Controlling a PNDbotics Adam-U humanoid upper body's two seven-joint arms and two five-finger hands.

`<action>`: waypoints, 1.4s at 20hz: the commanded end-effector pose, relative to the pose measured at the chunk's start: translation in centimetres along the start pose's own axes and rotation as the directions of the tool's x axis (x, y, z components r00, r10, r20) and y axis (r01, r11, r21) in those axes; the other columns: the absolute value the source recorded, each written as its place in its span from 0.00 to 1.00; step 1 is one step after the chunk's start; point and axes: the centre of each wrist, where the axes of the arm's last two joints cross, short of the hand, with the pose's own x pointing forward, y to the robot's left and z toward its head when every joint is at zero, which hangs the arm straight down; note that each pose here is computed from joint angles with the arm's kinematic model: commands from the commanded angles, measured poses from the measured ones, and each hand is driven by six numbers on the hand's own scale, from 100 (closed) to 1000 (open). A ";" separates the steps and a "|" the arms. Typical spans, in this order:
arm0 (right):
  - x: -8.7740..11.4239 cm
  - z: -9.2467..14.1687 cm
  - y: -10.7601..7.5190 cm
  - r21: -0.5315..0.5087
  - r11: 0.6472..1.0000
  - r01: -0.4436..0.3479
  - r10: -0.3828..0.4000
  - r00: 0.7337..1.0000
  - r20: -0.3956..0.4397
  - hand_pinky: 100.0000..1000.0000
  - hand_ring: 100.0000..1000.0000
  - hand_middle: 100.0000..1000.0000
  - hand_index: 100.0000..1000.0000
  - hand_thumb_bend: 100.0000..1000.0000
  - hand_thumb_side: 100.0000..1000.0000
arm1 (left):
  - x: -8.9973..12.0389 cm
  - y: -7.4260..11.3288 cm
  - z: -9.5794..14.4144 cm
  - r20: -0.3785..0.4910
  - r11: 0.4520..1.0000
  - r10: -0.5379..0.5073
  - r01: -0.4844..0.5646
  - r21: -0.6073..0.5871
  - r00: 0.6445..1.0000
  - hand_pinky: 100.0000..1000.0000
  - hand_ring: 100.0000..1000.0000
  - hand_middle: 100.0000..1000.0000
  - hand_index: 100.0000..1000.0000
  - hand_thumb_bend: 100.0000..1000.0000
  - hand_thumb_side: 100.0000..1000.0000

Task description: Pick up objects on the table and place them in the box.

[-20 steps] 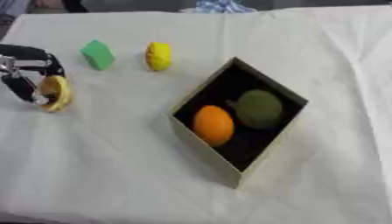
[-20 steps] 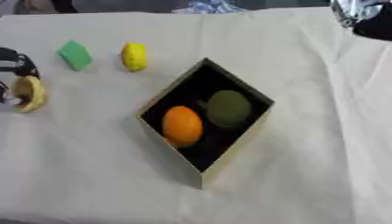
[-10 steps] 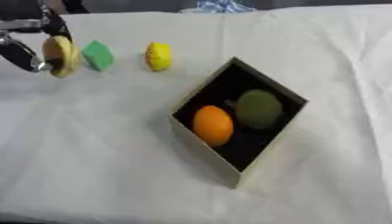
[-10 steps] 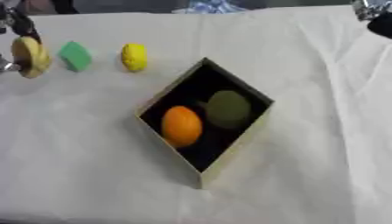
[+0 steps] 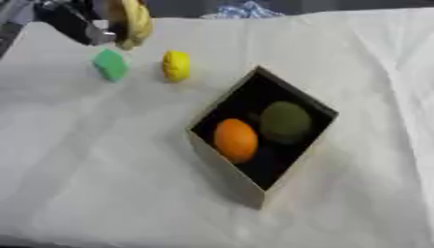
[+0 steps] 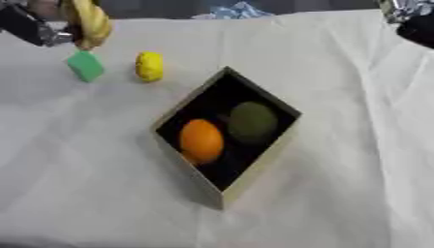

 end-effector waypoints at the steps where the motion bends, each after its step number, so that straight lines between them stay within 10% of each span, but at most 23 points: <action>1: 0.8 -0.2 -0.6 -0.017 1.000 -0.012 0.012 1.000 0.023 0.91 0.90 0.65 0.75 0.00 0.35 | 2.0 0.3 -3.5 0.064 0.999 0.017 -0.019 0.028 0.998 0.69 0.57 0.49 0.65 0.04 0.02; 11: 1.1 -0.5 -0.3 -0.019 1.000 0.008 -0.007 0.999 0.040 0.91 0.91 0.65 0.75 0.00 0.36 | 4.5 -4.6 -11.3 0.120 0.996 0.046 -0.036 -0.085 0.992 0.70 0.59 0.51 0.66 0.07 0.08; 20: 1.3 -0.6 -0.1 -0.027 0.999 0.023 -0.022 0.999 0.049 0.91 0.90 0.65 0.74 0.00 0.36 | 4.1 -8.2 -12.6 0.131 0.987 0.055 -0.035 -0.154 0.990 0.78 0.72 0.68 0.80 0.20 0.27; 24: 1.3 -0.6 -0.1 -0.031 0.999 0.028 -0.027 0.998 0.048 0.91 0.90 0.65 0.74 0.00 0.36 | 4.1 -8.1 -12.5 0.155 0.985 0.050 -0.023 -0.170 0.987 0.86 0.83 0.82 0.93 0.39 0.47; 28: 1.2 -0.5 0.0 -0.033 0.999 0.033 -0.032 0.999 0.043 0.91 0.90 0.65 0.74 0.00 0.36 | 4.1 -7.2 -11.9 0.151 0.992 0.045 -0.026 -0.126 0.988 0.86 0.82 0.81 0.93 0.41 0.46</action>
